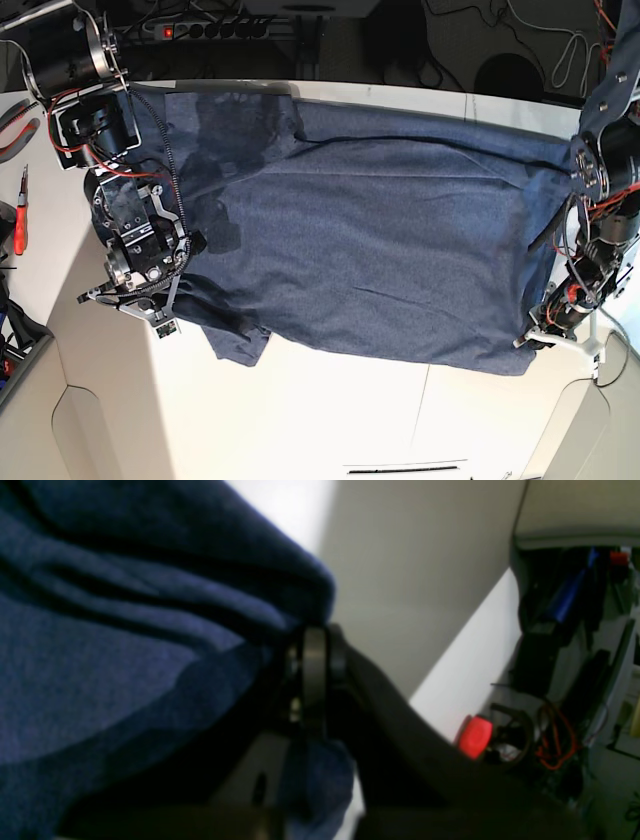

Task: Layout the t-shirt on the table in an organized manner, then fold the t-shirt properly
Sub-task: 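Lift the shirt hem with the left gripper and fold it toward the shoulders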

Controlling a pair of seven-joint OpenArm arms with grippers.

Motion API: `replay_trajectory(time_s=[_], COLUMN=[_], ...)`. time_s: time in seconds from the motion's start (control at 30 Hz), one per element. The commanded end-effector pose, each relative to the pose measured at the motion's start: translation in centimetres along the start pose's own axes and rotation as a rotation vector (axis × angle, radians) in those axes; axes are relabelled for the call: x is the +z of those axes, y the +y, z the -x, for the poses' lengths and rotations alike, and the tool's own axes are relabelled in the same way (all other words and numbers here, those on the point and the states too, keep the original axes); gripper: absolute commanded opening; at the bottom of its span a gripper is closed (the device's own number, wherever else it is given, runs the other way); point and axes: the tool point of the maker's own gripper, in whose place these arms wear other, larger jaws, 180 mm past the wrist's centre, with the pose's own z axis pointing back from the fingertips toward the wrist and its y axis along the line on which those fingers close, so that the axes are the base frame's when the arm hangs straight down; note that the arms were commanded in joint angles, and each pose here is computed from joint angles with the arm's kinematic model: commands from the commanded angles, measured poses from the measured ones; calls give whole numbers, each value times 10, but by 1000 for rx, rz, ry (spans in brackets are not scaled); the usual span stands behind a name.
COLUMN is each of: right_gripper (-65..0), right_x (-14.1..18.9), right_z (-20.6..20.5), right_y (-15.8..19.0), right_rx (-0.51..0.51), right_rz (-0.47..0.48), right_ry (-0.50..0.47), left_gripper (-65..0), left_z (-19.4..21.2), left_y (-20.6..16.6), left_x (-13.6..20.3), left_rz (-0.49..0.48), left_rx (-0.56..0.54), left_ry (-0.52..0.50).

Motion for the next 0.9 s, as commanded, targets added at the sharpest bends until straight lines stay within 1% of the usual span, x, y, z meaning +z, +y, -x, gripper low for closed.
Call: replay_trajectory(time_s=[0.0,0.13,0.27,0.47,0.67,0.87], right_gripper=[-650,-650,-650,-650,-650,-650], right_x=[5,15,34,61,71,71], right_z=[-17,-25,-34,-28,-2,23], right_y=[-15,-10,-1,-1,-7,-29], right_rx=[-17,-22,-21,-8,-16,-45], right_rz=[32,0,-46,-47,-40,-4], right_ry=[-44,-79,-128,-187,-184,-160], left_gripper=[-650,-650,-650,-650,-650,-650], left_z=[-33,-31,-20,-10,-15,-26], left_y=[-3,-3,-3,-13,-9,1], left_x=[5,17,26,38,50,57], left_rz=[27,64,94,175,178,159], left_rx=[-24,-93,-97,-134,-187,-221], left_ry=[-85,-105,-110,-110,-116,-114])
